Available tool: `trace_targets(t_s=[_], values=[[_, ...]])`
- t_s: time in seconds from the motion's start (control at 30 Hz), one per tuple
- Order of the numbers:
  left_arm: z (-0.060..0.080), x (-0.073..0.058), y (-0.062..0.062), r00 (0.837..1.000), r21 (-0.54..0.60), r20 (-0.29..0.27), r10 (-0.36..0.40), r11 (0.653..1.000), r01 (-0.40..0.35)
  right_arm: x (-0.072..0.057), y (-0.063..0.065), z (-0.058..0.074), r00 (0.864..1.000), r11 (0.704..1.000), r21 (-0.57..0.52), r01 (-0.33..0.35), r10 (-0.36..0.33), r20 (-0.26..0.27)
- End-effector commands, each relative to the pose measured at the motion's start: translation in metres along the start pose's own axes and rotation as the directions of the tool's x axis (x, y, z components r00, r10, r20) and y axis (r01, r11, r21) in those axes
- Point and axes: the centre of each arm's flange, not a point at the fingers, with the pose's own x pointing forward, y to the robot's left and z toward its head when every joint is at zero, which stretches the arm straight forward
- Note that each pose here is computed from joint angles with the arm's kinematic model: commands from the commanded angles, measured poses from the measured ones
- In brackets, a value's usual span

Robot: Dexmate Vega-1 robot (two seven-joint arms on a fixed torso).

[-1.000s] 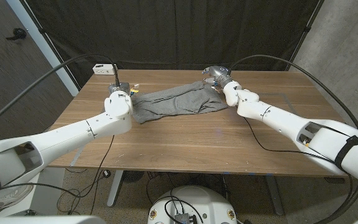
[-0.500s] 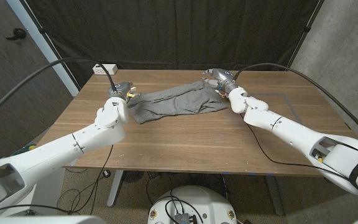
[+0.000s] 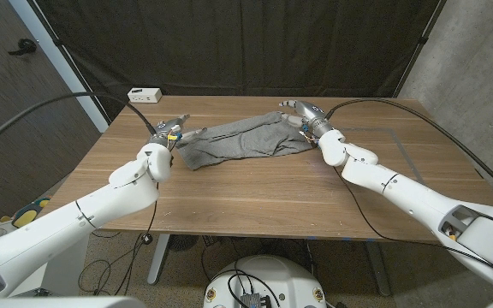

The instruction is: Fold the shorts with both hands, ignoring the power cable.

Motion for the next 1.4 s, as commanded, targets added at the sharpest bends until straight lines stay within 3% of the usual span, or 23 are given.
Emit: trace_targets(t_s=[0.03, 0.43, 0.93, 1.4], values=[[0.007, -0.014, -0.012, 0.998, -0.040, 0.053, -0.030, 0.999, 0.032, -0.019, 0.016, -0.003, 0.999, 0.999, 0.028, -0.042, 0.042, 0.015], [0.007, -0.021, -0.029, 0.996, 0.008, 0.036, -0.086, 0.996, 0.086, -0.030, 0.031, -0.006, 0.997, 0.996, 0.018, -0.082, 0.082, -0.001], [0.011, -0.021, -0.035, 0.998, 0.157, -0.008, -0.068, 0.985, 0.068, -0.040, 0.048, -0.009, 0.993, 0.993, -0.001, -0.116, 0.116, -0.005], [0.018, -0.018, -0.044, 0.999, 0.251, -0.008, -0.048, 0.967, 0.049, -0.043, 0.064, -0.011, 0.988, 0.988, -0.006, -0.155, 0.155, -0.016]])
